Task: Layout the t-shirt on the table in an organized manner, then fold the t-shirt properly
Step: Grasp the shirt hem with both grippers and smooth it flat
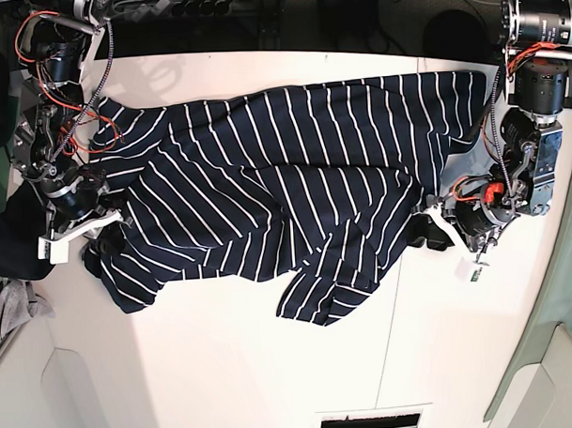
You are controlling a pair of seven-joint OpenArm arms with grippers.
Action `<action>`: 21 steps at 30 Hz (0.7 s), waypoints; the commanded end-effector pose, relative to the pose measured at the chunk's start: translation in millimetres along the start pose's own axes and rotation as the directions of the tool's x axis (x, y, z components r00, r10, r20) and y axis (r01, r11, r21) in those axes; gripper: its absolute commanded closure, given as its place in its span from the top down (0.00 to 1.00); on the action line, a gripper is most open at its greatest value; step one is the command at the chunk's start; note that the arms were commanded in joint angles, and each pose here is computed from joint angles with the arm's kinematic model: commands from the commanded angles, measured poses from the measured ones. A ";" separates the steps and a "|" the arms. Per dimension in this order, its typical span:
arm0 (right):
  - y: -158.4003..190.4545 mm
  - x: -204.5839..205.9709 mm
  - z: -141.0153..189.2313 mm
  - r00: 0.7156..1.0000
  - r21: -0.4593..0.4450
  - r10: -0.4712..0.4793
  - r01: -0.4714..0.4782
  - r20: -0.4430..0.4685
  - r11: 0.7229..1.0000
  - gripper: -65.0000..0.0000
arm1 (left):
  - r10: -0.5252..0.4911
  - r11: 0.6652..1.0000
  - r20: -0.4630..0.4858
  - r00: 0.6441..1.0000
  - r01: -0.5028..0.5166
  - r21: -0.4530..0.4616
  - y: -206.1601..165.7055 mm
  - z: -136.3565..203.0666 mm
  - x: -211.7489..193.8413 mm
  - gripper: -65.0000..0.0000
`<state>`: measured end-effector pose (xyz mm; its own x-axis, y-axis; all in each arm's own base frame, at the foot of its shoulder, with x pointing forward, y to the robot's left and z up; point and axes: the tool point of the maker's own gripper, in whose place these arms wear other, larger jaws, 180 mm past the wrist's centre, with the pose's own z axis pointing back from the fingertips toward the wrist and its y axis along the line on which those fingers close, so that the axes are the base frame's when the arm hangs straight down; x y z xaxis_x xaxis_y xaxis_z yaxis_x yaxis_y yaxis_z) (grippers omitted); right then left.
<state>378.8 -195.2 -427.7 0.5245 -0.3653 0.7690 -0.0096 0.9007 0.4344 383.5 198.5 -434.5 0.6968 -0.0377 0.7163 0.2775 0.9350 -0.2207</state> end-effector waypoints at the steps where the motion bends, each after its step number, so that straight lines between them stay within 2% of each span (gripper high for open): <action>1: 5.9 25.4 -0.7 0.997 0.029 0.007 -0.009 0.071 1.000 0.00 | -0.015 1.000 0.047 0.999 0.016 -0.004 -0.3 1.3 18.9 0.49; 3: 6.0 25.3 -0.8 0.997 0.029 0.006 -0.008 0.071 1.000 0.00 | -0.007 1.000 0.040 0.999 0.007 0.006 -1.4 -1.6 16.2 0.44; 6: 5.8 25.3 -0.6 0.997 0.029 0.005 -0.008 0.071 1.000 0.00 | 0.030 0.999 0.028 0.999 -0.031 0.044 4.1 -4.9 9.8 0.23; 9: 5.8 25.3 -0.6 0.997 0.029 0.005 -0.008 0.071 1.000 0.00 | 0.022 0.998 0.001 1.000 -0.022 0.053 4.6 -10.2 -4.0 0.03; 10: 5.9 25.6 -0.7 0.997 0.029 0.005 -0.007 0.072 1.000 0.00 | 0.012 0.998 -0.014 1.000 -0.011 0.060 5.4 -11.8 -9.7 0.00; 15: 6.0 26.0 -0.8 0.997 0.030 0.005 -0.008 0.073 1.000 0.00 | -0.055 0.998 -0.056 0.997 0.055 -0.009 -8.6 -16.2 -24.6 0.00; 18: 5.8 25.3 -0.6 0.997 0.029 0.005 -0.008 0.071 1.000 0.00 | -0.085 0.990 0.033 0.996 0.088 -0.107 -18.6 -8.8 -8.0 0.00; 21: 5.5 25.1 -0.6 0.998 0.028 0.008 -0.010 0.070 1.000 0.00 | -0.073 0.994 0.096 0.993 0.081 -0.080 -0.1 2.3 12.0 0.00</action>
<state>379.2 -194.9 -426.8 0.5207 -0.3724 0.7682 -0.0090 0.8974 0.4412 370.2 189.6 -448.3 0.6640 -0.0870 0.7426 0.3811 0.8939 -0.2360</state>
